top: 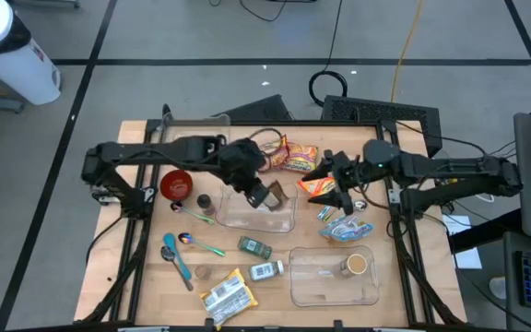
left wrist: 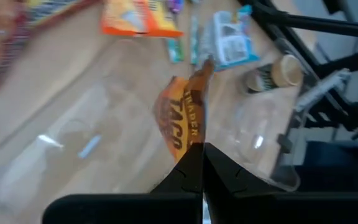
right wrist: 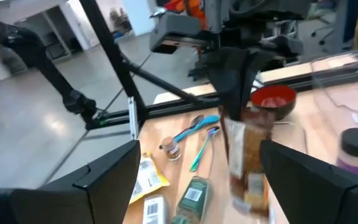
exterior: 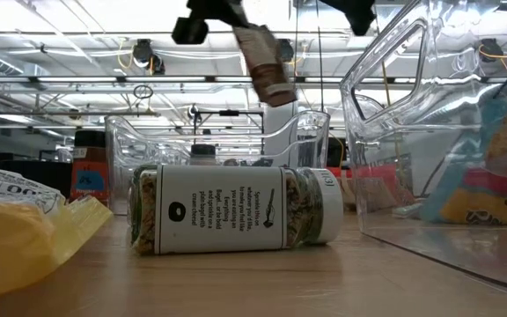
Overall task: Pick & Place Food Item
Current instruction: Put the orange seasoning pack into the bottom transparent bin
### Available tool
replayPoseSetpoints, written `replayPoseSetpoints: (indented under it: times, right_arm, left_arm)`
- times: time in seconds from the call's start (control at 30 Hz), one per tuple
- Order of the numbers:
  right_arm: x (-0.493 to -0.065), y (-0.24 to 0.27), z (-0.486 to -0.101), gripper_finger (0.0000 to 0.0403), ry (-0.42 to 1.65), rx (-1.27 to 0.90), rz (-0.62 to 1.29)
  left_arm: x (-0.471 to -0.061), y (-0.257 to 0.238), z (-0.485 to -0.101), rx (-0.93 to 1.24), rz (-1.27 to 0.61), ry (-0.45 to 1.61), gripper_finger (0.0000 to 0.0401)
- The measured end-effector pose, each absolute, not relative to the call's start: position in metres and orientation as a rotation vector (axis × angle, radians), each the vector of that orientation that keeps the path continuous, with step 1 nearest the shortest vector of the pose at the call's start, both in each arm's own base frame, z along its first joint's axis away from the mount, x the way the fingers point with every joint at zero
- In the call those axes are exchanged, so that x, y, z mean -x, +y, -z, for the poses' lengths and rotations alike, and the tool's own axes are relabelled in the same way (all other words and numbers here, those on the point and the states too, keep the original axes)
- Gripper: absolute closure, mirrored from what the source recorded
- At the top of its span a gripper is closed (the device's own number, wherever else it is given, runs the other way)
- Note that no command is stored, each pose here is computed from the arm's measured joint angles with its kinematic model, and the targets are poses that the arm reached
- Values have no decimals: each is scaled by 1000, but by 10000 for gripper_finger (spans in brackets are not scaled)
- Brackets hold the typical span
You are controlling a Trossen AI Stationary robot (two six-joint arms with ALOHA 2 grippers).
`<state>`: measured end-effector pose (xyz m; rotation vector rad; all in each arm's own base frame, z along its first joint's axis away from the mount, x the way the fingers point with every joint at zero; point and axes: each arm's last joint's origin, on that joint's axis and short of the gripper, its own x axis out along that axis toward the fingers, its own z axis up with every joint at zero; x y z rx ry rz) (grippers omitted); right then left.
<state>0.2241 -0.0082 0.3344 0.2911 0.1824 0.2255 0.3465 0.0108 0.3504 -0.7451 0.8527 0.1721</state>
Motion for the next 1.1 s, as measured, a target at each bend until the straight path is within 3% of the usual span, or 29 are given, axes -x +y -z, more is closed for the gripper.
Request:
replayPoseSetpoints:
  times: [0.43, 0.7, 1.1]
  right_arm:
    - [-256, -10, -319, 83, 257, -271, -265]
    - [-262, -10, -325, 84, 172, -305, -271]
    - [-267, -10, -317, 158, 214, -340, -269]
  left_arm:
    - [-367, -3, -355, 750, -45, 711, 401]
    - [-367, -3, -355, 748, -43, 713, 401]
    - [-370, -2, -359, 718, -23, 663, 401]
